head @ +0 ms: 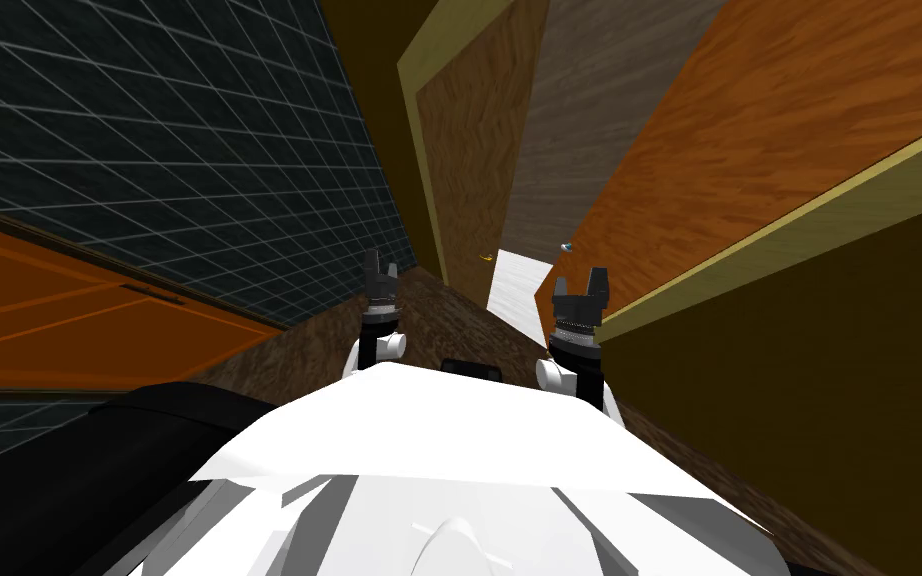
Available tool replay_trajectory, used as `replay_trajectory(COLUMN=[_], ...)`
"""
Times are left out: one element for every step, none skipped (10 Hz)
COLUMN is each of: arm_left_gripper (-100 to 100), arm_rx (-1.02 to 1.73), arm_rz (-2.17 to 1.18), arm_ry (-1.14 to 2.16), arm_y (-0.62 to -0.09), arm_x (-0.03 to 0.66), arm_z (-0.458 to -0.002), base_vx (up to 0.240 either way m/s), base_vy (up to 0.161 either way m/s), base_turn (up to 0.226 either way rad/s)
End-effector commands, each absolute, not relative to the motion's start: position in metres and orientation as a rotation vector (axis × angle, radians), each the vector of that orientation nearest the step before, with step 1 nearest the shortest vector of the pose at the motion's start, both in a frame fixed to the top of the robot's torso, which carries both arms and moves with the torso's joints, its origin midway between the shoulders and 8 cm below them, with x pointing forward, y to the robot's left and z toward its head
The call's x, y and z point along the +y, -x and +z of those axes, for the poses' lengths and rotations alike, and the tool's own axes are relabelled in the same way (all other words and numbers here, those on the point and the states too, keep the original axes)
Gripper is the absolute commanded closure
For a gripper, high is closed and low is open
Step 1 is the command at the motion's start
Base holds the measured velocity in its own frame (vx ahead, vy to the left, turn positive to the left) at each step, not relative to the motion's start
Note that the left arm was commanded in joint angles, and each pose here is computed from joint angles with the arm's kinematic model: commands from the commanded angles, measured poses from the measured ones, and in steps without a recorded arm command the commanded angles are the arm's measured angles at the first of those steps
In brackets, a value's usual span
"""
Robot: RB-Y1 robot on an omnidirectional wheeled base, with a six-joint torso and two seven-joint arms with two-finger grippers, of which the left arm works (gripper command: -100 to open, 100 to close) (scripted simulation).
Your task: Push the door open
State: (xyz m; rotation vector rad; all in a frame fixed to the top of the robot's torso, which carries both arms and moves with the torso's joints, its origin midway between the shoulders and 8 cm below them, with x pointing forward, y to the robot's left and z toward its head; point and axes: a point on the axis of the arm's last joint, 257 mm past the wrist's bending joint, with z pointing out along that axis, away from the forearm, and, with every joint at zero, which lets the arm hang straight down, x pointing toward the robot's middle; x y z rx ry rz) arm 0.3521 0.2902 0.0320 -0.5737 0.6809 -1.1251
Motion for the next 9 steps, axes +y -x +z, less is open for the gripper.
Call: replay_trajectory(arm_left_gripper=[-100, -100, -100, -100, -100, -100, -100, -100, -100], arm_rx=[0.702, 0.708, 0.72, 0.737, 0.754, 0.763, 0.774, 0.784, 0.795], arm_rz=[-1.136, -1.139, -1.145, -1.153, -1.161, -1.166, -1.171, -1.176, -1.181], arm_ry=[0.585, 0.588, 0.595, 0.605, 0.615, 0.621, 0.628, 0.635, 0.642], arm_y=[-0.359, -0.361, -0.365, -0.37, -0.375, -0.378, -0.381, -0.384, -0.387], arm_x=[0.288, 0.287, 0.285, 0.283, 0.281, 0.279, 0.278, 0.276, 0.275], arm_z=[0.02, 0.017, 0.01, 0.0, -0.01, -0.016, -0.022, -0.029, -0.035], base_vx=[0.025, 0.137, 0.164, 0.181, 0.178, 0.15, 0.111, 0.089, 0.092], base_vy=[0.08, -0.004, -0.022, -0.018, 0.009, 0.015, 0.019, 0.019, 0.016], base_turn=[-0.061, -0.092, -0.047, -0.079, -0.092, -0.056, -0.052, -0.056, -0.061])
